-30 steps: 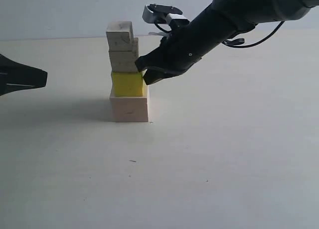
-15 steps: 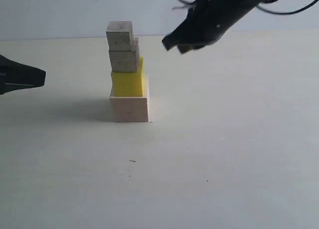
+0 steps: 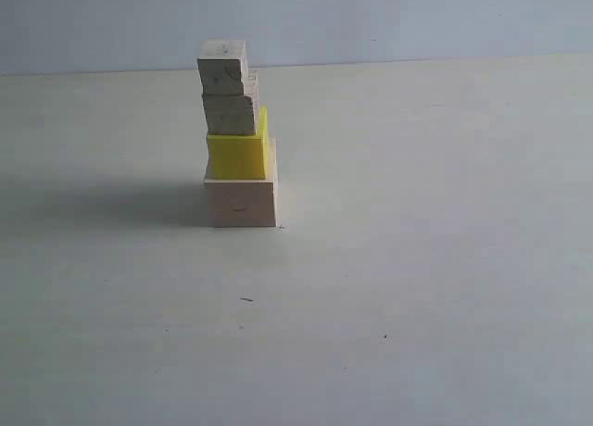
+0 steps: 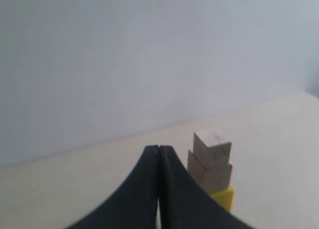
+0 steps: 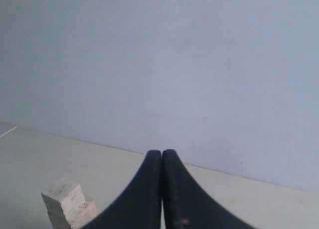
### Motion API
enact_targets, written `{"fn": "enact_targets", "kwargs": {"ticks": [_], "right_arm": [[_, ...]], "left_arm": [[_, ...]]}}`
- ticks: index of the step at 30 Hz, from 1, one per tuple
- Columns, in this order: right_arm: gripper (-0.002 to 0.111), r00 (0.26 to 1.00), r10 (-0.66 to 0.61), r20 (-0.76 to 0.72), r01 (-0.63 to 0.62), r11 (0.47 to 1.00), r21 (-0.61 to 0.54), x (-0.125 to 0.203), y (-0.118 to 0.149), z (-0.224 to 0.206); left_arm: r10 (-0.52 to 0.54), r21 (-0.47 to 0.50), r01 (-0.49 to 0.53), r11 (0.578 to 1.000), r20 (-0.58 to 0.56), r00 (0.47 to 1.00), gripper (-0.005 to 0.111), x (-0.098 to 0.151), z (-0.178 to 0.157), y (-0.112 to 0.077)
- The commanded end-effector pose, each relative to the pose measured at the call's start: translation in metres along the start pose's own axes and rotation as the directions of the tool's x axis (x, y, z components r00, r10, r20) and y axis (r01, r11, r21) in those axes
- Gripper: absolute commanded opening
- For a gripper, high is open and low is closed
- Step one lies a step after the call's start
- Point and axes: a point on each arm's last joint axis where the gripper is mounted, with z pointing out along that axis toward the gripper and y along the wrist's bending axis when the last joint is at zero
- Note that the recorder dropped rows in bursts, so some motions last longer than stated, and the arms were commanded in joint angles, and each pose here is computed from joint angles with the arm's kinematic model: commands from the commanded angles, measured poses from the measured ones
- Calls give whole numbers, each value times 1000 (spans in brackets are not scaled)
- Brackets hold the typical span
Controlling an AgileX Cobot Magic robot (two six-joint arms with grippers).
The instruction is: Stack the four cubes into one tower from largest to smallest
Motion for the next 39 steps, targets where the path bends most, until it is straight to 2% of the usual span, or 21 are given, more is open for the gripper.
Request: {"fn": "enact_targets", "kwargs": {"ticks": [1,6,14,28,32,39], "right_arm": [[0,995,-33,89,32,999,18,22,0,-47],[0,985,-102,138,100,995,25,32,3,-80],[0,968,-89,236,87,996,20,25,6,-109],[0,966,-89,244,87,996,20,24,6,-112],[0,966,-89,244,87,996,20,24,6,-112],[0,966,-89,244,87,996,20,24,6,-112]], "left_arm": [[18,-76,-8,997,127,992,0,5,-30,-5],[36,-81,-24,996,148,988,0,22,-43,-10],[62,-87,-51,995,137,989,0,27,-44,-10],[67,-88,-54,995,150,986,0,26,-47,-11],[153,-147,-125,981,192,970,0,24,-61,-14],[189,-211,-137,968,255,948,0,22,-77,-17]]}}
